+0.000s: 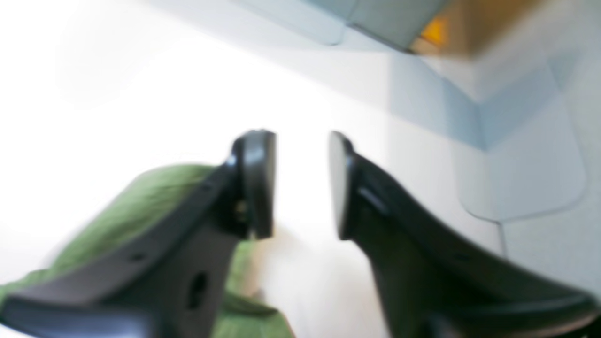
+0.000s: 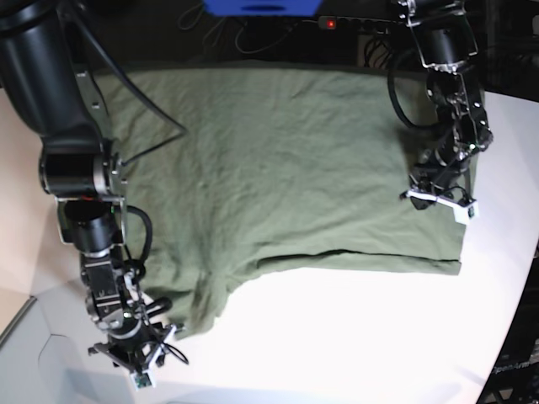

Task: Layout the t-shirt on the table in an organized manner, then fold the t-shirt properly
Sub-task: 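Pull the folded hem outward with the right gripper, then grasp the shirt's middle with both grippers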

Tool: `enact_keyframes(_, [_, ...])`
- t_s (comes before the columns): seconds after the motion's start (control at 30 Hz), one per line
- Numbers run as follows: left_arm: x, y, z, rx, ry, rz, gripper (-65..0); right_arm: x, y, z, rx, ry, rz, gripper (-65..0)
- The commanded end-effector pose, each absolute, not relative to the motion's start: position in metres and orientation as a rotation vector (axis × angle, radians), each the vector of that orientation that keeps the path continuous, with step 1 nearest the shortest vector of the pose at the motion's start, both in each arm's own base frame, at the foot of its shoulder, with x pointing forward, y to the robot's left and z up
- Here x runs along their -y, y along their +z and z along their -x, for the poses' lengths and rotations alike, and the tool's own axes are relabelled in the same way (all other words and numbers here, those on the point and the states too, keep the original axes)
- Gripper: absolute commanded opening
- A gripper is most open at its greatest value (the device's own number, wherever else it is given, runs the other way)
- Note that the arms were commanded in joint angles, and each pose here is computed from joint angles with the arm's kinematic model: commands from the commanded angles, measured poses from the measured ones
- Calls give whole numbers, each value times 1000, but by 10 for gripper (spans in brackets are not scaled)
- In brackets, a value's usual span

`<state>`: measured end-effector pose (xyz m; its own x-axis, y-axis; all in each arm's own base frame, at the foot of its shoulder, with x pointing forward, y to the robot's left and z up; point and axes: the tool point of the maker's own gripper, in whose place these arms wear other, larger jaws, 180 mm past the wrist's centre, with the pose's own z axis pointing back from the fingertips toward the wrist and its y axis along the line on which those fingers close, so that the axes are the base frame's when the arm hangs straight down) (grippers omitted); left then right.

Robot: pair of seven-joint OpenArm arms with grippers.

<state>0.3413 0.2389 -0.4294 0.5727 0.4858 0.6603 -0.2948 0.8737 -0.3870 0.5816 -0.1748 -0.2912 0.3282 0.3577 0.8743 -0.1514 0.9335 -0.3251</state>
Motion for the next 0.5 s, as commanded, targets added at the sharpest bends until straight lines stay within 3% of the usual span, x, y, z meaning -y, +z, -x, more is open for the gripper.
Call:
enact_keyframes(0.0, [-242, -424, -343, 849, 451, 234, -649, 174, -269, -590, 1255, 329, 202, -385])
enact_keyframes(0.1, [-243, -398, -354, 923, 427, 229, -649, 175, -296, -578, 1197, 324, 194, -328])
enact_keyframes(0.23, [-247, -367, -367, 1007, 398, 214, -645, 178, -334, -551, 1084, 321, 206, -318])
enact_keyframes(0.37, [-266, -336, -391, 1077, 372, 180, -638, 166, -336, -513, 1145, 352, 220, -318])
enact_keyframes(0.47, [-283, -338, -406, 1064, 393, 165, -564, 151, -323, -482, 1195, 370, 225, -318])
